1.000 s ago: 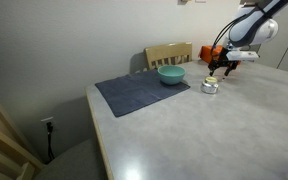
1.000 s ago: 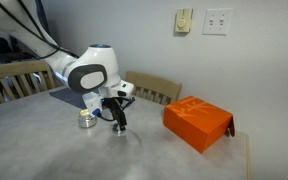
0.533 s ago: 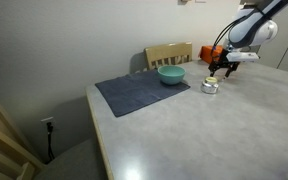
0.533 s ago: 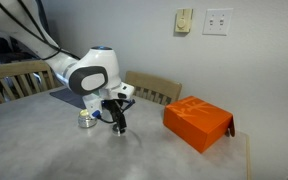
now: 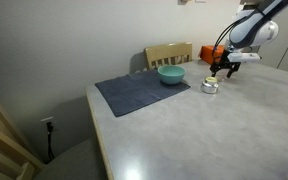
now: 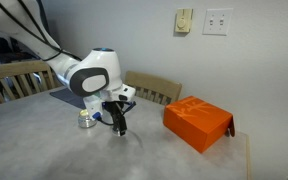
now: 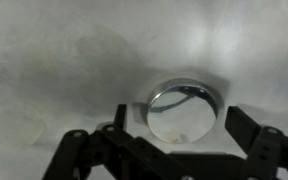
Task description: Put the silver lid on top of the silver can
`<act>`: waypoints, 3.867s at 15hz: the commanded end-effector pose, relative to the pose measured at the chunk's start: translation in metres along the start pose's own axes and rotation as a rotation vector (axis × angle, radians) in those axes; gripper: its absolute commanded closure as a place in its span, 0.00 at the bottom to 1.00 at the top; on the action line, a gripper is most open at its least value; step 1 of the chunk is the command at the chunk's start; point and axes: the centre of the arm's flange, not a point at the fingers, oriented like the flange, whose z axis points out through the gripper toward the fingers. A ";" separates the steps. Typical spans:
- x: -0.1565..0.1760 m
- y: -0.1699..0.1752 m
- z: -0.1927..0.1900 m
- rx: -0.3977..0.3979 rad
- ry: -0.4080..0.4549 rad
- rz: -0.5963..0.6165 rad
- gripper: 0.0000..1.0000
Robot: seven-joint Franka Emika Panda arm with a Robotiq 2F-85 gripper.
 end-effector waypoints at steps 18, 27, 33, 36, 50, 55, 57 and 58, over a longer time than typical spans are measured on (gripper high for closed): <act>0.029 -0.007 0.013 -0.026 -0.084 -0.004 0.55; 0.008 -0.021 -0.018 -0.015 -0.056 -0.060 0.57; -0.010 -0.056 -0.073 -0.080 -0.013 -0.165 0.57; -0.009 -0.054 -0.089 -0.086 -0.015 -0.185 0.02; 0.001 -0.032 -0.027 0.002 -0.186 -0.185 0.00; -0.005 -0.031 -0.005 -0.010 -0.191 -0.173 0.00; -0.004 -0.030 0.000 -0.008 -0.194 -0.175 0.00; -0.003 -0.030 0.002 -0.009 -0.191 -0.176 0.00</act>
